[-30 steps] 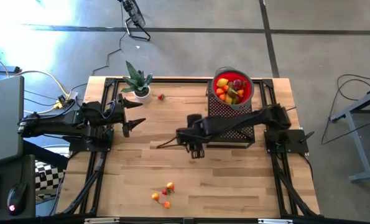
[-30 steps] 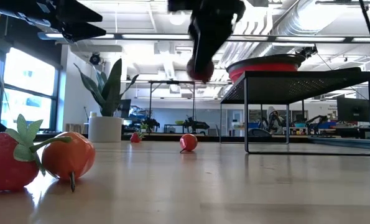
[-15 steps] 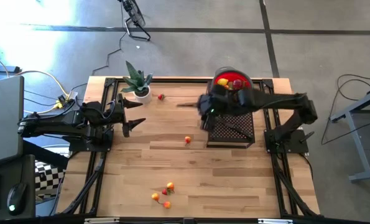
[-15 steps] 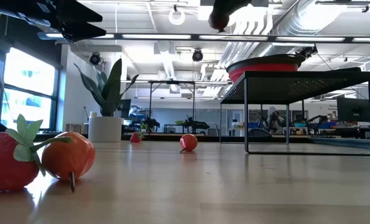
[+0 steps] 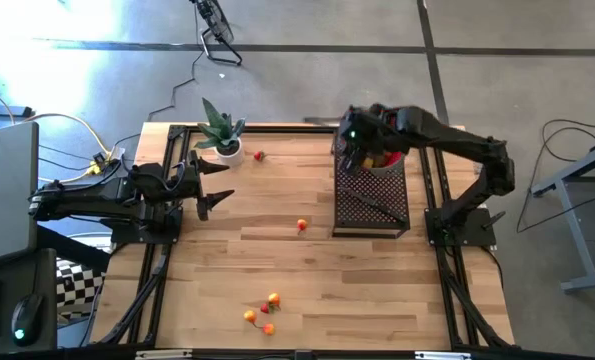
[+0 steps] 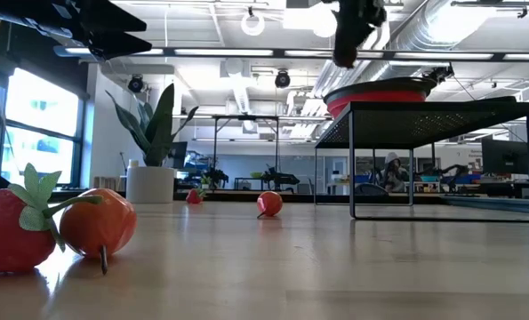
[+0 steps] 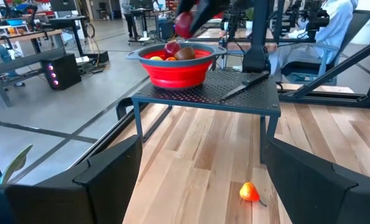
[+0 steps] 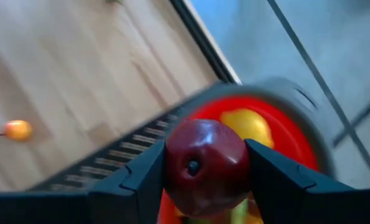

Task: Pick & Place Fruit
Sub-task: Put the pomegranate into the strainer bowl on the shelf

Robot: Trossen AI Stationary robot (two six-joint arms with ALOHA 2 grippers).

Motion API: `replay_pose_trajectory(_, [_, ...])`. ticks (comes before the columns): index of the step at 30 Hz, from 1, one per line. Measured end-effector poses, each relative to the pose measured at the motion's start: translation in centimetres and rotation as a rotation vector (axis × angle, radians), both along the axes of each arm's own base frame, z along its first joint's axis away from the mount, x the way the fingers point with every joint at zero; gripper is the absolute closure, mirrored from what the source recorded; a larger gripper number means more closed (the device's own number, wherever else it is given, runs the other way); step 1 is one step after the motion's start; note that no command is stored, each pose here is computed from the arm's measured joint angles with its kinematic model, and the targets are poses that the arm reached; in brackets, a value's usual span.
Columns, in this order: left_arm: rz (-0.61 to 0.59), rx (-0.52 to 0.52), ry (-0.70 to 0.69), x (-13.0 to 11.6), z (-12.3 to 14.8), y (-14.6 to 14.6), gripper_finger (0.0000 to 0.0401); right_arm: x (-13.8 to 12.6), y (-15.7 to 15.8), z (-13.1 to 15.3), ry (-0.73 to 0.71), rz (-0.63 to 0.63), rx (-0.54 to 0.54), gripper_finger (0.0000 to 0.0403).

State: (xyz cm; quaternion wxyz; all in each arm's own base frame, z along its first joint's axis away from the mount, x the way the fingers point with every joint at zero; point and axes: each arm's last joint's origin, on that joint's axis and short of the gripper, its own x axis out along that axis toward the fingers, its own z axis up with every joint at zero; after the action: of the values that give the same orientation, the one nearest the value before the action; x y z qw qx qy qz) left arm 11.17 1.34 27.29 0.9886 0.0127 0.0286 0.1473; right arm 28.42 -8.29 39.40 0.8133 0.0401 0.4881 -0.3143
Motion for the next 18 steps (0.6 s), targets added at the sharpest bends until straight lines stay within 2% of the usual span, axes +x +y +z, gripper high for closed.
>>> replay_pose_trajectory(8, [0.000,0.000,0.000,0.0,0.0,0.0,0.0073,-1.2,-4.6,-0.8,0.027,-0.139,0.062,0.0211])
replay_pose_trajectory(13, [0.000,0.000,0.001,0.0,0.0,0.0,0.0073,-1.7,-6.1,-1.1,0.028,-0.187,0.096,0.0212])
replay_pose_trajectory(18, [0.000,0.000,0.000,0.0,0.0,0.0,0.0073,-1.8,-6.4,-1.3,0.025,-0.165,0.148,0.0195])
